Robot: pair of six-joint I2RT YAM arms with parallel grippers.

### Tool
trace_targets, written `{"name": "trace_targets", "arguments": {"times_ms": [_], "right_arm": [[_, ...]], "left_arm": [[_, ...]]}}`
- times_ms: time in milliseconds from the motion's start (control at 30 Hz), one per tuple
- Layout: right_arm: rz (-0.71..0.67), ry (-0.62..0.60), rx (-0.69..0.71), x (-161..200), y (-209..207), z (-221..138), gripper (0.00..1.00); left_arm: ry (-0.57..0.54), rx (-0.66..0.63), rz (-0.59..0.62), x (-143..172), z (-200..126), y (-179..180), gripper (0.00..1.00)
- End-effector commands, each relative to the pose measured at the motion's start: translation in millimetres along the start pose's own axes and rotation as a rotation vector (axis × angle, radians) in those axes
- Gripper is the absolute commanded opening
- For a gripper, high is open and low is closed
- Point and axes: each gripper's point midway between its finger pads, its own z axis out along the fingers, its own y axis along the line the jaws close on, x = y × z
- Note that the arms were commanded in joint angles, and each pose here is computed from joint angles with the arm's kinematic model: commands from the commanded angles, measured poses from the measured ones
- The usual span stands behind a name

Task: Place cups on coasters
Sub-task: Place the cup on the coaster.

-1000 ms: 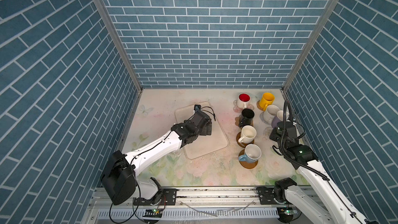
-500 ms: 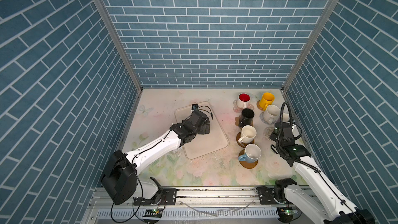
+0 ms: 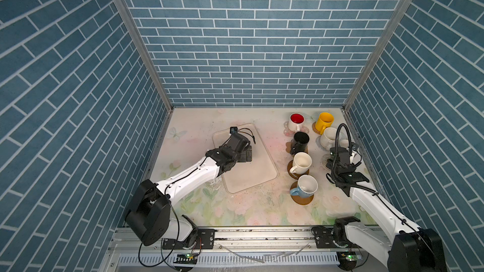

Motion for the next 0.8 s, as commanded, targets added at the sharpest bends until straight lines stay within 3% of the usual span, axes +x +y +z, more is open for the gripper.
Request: {"name": "trace_targets", "arguments": {"times_ms": [0, 767], "right_arm": [[0.093, -0.09, 0.0, -17, 2, 5, 0.0], [0.108, 0.003, -0.045, 19, 20, 41, 0.0]], "left_arm": [[0.022, -0.012, 0.009, 8, 7, 5, 0.99], [0.044, -0.039, -0.004, 17, 19, 14, 0.99]]}}
